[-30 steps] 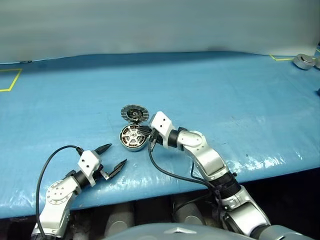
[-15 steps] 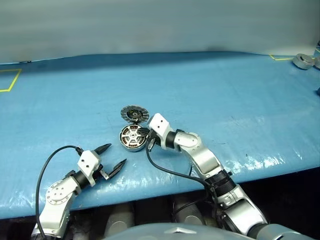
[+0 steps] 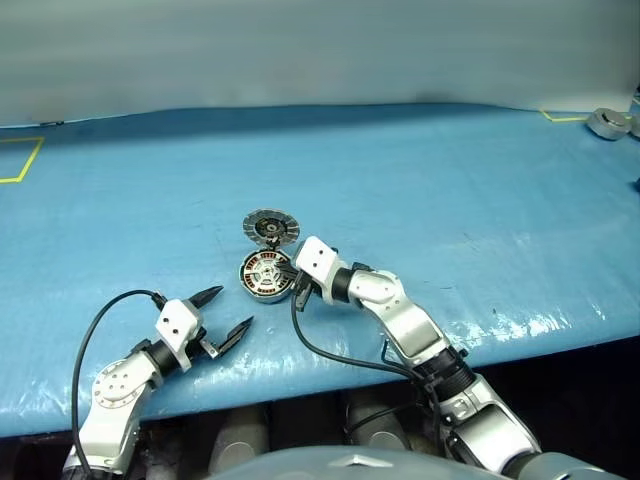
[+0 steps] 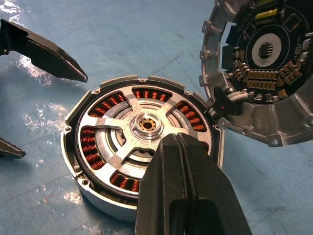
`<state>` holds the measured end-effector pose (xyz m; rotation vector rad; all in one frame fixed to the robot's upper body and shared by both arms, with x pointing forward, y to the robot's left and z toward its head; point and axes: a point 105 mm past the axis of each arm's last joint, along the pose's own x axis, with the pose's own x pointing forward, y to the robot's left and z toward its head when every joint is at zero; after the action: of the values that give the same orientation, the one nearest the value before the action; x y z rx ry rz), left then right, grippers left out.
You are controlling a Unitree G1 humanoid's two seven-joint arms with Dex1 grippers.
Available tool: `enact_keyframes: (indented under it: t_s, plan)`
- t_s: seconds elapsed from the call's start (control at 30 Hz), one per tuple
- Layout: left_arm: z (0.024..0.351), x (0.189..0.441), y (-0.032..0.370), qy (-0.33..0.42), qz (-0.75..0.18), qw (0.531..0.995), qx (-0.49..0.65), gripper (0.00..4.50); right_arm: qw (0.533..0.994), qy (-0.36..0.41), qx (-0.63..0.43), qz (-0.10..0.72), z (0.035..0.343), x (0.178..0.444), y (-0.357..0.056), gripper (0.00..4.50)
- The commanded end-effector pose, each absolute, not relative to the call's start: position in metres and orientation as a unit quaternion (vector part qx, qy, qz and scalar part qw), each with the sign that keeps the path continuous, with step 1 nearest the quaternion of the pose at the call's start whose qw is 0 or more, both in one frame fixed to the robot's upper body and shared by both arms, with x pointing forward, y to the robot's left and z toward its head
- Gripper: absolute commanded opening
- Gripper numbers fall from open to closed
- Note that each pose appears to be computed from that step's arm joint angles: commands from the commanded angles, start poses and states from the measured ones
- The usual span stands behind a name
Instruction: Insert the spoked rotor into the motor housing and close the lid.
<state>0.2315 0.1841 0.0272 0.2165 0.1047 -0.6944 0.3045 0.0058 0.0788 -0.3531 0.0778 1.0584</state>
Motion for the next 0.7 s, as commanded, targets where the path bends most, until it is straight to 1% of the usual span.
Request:
enact_keyframes:
  t_s: [0.03,0.13,0.23,0.33,0.4,0.47,0.53,0.63,0.7]
  plan:
    - [0.036,0.234,0.184,0.029,-0.334,0.935,0.115,4.5,0.862,-0.011,-0.157,0.483,0.111,0.308,-0.009,0.02]
    - [0.037,0.235,0.185,0.028,-0.333,0.935,0.116,4.5,0.874,0.001,-0.207,0.44,0.113,0.319,-0.04,0.02]
    - [0.037,0.232,0.189,0.031,-0.325,0.938,0.116,4.5,0.889,0.023,-0.274,0.366,0.111,0.338,-0.086,0.02]
    - [0.036,0.231,0.194,0.032,-0.313,0.943,0.112,4.5,0.906,0.036,-0.28,0.316,0.11,0.353,-0.113,0.02]
    - [0.038,0.232,0.198,0.029,-0.305,0.945,0.111,4.5,0.922,0.019,-0.262,0.283,0.118,0.367,-0.12,0.02]
    - [0.041,0.235,0.202,0.024,-0.3,0.947,0.11,4.5,0.934,-0.002,-0.238,0.267,0.127,0.379,-0.118,0.02]
    - [0.044,0.236,0.205,0.023,-0.299,0.947,0.116,4.5,0.935,-0.02,-0.207,0.287,0.136,0.388,-0.101,0.02]
    - [0.048,0.234,0.21,0.018,-0.294,0.948,0.124,4.5,0.913,-0.045,-0.194,0.355,0.143,0.394,-0.063,0.02]
    - [0.049,0.235,0.209,0.015,-0.29,0.949,0.124,4.5,0.893,-0.051,-0.16,0.417,0.148,0.39,-0.037,0.02]
